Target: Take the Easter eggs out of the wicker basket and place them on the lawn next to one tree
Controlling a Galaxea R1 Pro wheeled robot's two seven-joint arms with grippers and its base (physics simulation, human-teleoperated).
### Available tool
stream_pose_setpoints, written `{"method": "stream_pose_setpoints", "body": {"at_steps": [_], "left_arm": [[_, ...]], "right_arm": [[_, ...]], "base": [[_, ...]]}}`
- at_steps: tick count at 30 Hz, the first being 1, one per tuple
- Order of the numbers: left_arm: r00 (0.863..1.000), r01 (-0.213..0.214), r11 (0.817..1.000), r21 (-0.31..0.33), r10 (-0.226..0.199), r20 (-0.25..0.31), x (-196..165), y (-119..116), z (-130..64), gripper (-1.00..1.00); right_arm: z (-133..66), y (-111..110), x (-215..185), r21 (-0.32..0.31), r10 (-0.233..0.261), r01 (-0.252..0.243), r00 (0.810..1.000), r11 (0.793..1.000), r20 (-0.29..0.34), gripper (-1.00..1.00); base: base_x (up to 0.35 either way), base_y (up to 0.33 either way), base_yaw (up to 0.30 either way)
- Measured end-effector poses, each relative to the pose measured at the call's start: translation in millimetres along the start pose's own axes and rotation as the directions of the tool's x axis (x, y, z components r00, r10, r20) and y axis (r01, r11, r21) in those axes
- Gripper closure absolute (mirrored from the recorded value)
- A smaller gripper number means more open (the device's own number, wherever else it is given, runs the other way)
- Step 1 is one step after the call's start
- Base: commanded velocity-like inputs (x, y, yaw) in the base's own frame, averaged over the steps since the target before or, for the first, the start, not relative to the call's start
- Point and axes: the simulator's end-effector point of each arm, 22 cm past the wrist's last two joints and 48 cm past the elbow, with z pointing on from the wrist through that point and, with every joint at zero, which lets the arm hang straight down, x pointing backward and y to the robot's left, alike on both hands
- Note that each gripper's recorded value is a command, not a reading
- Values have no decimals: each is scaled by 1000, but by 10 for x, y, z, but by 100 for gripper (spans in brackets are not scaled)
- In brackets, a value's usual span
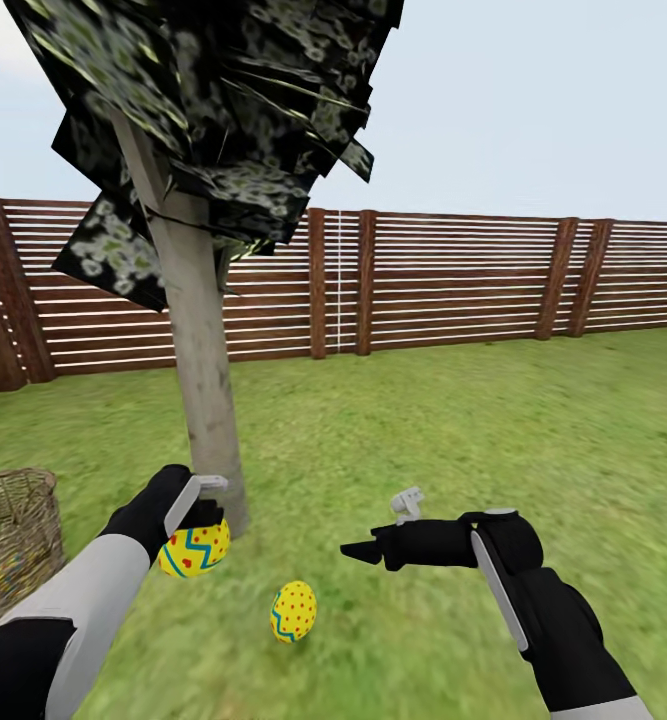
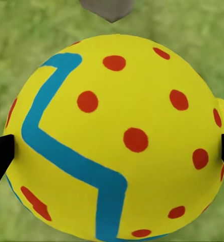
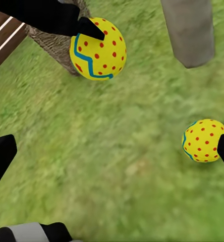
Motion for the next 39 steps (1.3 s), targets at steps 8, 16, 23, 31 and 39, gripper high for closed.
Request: {"method": "stream_pose_setpoints", "body": {"at_steps": [8, 16, 23, 31, 39], "left_arm": [[1000, 3, 1000, -3, -3, 13, 0, -13, 136, 100], [996, 19, 1000, -9, -19, 86, -116, -27, 308, 100], [996, 21, 1000, -10, -20, 90, -84, -46, 460, 100], [998, 14, 1000, -7, -13, 63, 31, -109, 635, 100], [999, 8, 1000, -10, -8, 33, 154, -129, 811, 100]], "right_arm": [[56, -95, 77, 2, 23, -23, 1000, 1000, -13, -100], [79, -276, 169, 15, 60, -59, 998, 998, -21, -100], [-123, -369, 30, -73, 119, -114, 990, 991, 69, -100], [-180, -396, 12, -147, 156, -140, 982, 979, 107, -100], [-88, -485, 122, -151, 183, -169, 979, 974, 88, -100]], "base": [[0, 0, 3], [0, 0, 0], [0, 0, 0], [0, 0, -13], [0, 0, -245]]}}
